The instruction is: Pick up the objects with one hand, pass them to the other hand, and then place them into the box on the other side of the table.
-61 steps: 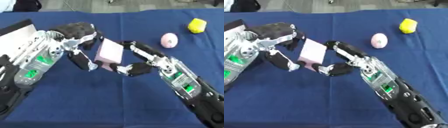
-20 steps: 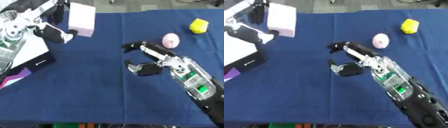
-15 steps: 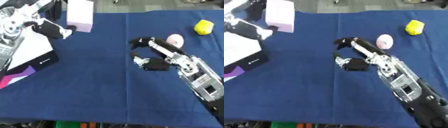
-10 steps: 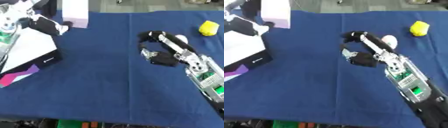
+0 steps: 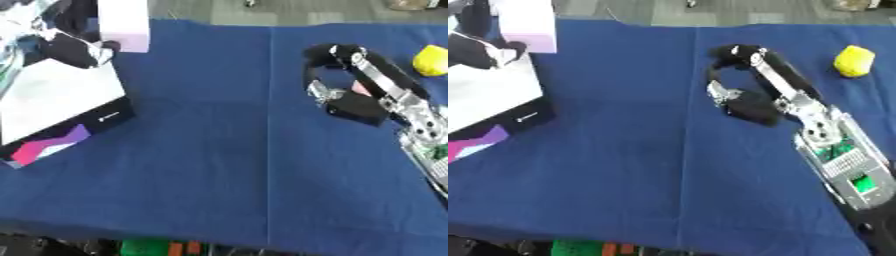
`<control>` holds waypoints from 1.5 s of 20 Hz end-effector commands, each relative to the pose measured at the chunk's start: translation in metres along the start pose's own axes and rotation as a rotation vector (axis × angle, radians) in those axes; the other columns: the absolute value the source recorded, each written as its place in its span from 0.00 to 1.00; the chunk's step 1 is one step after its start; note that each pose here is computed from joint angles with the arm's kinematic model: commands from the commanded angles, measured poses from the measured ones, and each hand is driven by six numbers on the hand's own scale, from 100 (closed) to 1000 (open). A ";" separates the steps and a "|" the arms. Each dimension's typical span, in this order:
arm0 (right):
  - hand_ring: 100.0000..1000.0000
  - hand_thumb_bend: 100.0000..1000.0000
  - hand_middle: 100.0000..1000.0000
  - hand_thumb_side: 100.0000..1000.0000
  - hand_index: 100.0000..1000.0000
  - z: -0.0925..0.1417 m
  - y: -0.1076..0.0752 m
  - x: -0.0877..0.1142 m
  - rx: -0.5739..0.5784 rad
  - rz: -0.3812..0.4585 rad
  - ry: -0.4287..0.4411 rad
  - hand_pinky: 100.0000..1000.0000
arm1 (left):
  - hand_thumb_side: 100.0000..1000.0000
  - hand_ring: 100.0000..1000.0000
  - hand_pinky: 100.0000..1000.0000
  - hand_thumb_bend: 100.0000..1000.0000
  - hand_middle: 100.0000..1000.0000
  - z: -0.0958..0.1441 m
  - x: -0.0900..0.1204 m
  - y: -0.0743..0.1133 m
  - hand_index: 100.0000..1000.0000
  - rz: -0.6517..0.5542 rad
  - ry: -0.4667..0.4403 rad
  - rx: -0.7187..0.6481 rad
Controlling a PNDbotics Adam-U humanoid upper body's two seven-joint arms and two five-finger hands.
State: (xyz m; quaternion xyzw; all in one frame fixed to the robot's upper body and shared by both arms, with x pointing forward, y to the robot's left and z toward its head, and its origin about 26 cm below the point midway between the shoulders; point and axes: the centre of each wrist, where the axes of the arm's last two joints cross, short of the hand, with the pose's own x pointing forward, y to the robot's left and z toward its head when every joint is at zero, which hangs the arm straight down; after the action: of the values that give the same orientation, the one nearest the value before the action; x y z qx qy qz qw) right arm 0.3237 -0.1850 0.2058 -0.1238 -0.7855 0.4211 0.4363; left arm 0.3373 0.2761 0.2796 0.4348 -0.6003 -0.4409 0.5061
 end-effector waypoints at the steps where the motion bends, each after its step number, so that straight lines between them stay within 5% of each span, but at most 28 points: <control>1: 0.82 0.00 0.67 0.51 0.81 0.002 -0.016 0.007 -0.047 0.028 -0.027 0.88 | 0.00 0.35 0.40 0.09 0.26 0.001 -0.018 0.013 0.37 -0.057 0.068 0.042; 19: 0.81 0.00 0.65 0.51 0.80 0.009 -0.026 0.006 -0.126 0.022 -0.020 0.87 | 0.00 0.37 0.42 0.10 0.28 -0.011 -0.099 -0.013 0.40 -0.128 0.391 0.023; 30: 0.81 0.00 0.66 0.52 0.82 0.009 -0.028 0.006 -0.147 0.029 -0.017 0.87 | 0.00 0.41 0.47 0.18 0.32 -0.020 -0.125 -0.031 0.45 -0.101 0.443 -0.030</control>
State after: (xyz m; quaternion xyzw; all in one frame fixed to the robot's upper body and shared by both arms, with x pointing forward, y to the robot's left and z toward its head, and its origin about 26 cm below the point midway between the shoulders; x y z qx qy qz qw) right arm 0.3201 -0.2000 0.2178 -0.1510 -0.8096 0.3716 0.4286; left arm 0.3728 0.3821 0.2108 0.5315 -0.4415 -0.3750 0.6181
